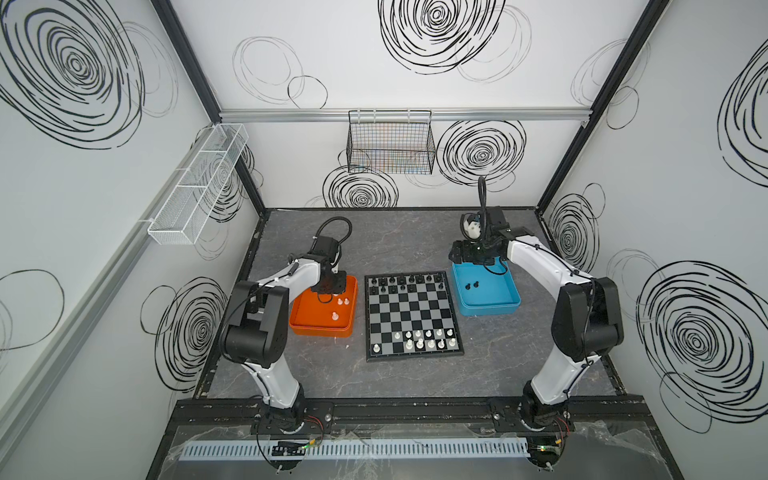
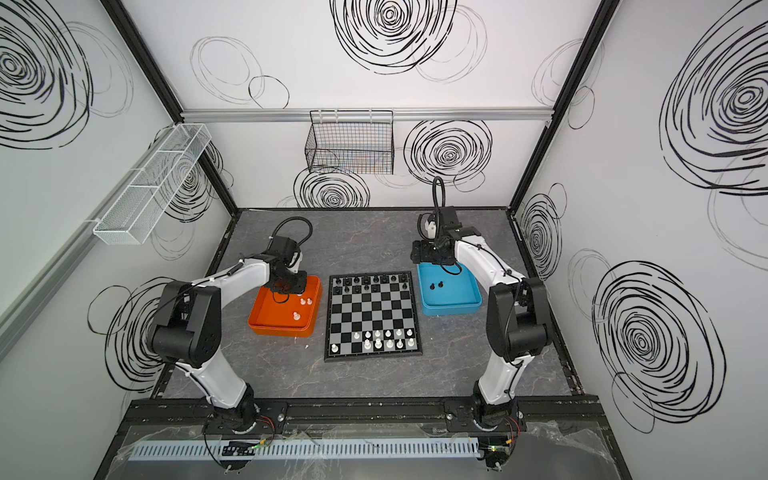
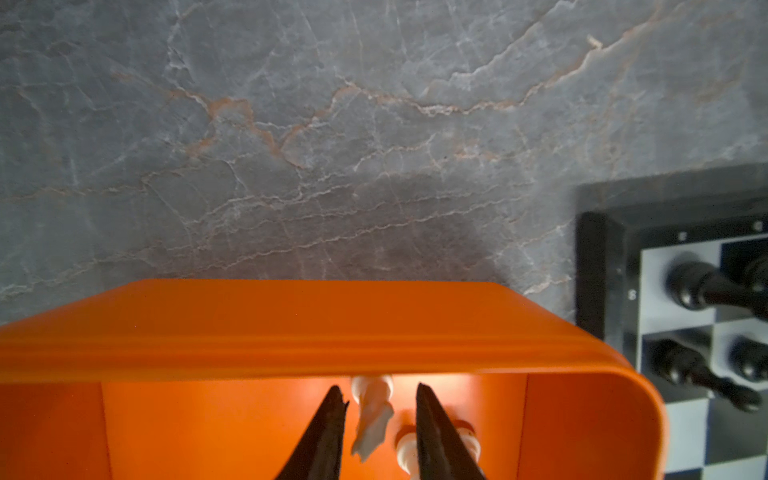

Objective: Set up the chess pieces on the board
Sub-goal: 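Close left gripper on a white pawn in the orange tray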

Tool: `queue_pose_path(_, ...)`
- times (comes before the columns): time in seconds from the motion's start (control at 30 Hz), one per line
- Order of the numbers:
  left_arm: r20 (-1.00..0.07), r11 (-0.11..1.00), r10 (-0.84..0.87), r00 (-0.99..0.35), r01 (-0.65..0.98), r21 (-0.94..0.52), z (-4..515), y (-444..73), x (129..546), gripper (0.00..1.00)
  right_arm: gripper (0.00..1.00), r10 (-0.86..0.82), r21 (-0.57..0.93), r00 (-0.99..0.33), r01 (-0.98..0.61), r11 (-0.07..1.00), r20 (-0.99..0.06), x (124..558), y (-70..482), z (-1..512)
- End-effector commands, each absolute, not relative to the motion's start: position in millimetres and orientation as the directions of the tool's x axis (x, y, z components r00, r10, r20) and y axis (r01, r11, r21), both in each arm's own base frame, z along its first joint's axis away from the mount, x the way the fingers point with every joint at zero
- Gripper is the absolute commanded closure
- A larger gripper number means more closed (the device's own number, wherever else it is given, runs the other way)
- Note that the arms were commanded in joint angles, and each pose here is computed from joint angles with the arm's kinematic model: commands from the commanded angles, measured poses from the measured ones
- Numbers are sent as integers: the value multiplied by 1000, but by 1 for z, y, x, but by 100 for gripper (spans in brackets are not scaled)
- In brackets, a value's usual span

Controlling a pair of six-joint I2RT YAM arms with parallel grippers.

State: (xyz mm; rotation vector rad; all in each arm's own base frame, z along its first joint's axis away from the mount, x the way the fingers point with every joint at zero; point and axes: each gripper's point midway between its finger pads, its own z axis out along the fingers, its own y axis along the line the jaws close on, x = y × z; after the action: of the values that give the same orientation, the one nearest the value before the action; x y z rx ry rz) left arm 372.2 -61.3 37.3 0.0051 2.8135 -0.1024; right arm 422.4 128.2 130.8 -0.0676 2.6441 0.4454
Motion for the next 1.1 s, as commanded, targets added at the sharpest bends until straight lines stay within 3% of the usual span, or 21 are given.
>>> queue_pose_path(0.0,-325,997,1,-946,27,-78,31,-66,374,69,14,17,297,-898,-127,946,-439,424,127,123)
queue_pose_path(0.37,-315,997,-4,-949,22,-78,29,-67,373,85,14,17,295,-901,-125,947,-434,423,127,121)
queue_pose_path(1.07,-256,999,-26,-966,-19,-28,22,-57,358,79,13,17,304,-903,-127,944,-429,421,128,119)
